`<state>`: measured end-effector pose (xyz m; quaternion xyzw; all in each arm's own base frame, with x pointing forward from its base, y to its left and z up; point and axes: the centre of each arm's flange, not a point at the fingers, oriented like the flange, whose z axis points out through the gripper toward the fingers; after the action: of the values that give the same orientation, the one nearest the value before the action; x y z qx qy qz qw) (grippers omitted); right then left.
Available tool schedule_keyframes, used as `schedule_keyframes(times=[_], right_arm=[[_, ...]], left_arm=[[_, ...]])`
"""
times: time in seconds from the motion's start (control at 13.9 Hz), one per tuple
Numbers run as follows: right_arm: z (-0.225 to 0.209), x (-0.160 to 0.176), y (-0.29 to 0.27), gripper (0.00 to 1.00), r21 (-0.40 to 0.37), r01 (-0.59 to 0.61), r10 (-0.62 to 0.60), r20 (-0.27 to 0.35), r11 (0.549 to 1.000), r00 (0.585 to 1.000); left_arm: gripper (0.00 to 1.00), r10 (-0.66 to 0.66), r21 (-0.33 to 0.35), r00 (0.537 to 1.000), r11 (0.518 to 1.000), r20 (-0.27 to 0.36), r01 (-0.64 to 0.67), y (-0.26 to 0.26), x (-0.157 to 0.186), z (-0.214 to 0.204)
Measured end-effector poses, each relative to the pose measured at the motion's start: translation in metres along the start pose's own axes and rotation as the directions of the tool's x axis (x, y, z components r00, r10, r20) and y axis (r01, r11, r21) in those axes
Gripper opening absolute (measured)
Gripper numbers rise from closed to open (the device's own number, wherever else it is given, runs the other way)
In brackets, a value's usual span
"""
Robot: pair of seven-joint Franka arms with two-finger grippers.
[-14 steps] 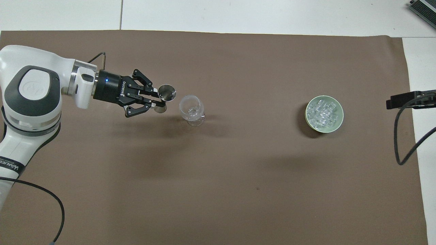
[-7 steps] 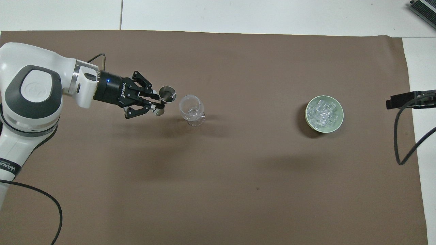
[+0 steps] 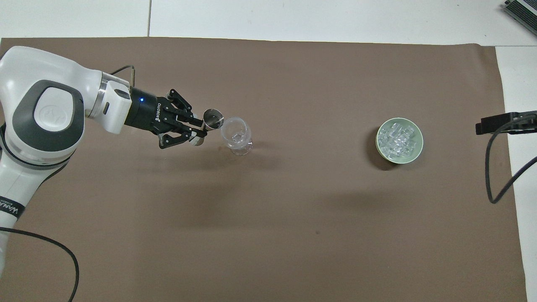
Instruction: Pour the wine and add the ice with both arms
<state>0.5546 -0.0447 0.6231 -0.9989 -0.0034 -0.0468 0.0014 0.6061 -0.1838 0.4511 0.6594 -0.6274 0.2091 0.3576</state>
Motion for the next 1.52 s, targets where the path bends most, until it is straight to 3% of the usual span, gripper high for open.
schedule_keyframes(times=[1.52], right_arm=[[0.0,0.0,0.0,1.0,0.0,0.0,0.0,0.0,1.0,1.0]], left_arm=[[0.22,-0.073,0.065,0.969,0.996,0.234,0.06,0.007,0.039,0.001]])
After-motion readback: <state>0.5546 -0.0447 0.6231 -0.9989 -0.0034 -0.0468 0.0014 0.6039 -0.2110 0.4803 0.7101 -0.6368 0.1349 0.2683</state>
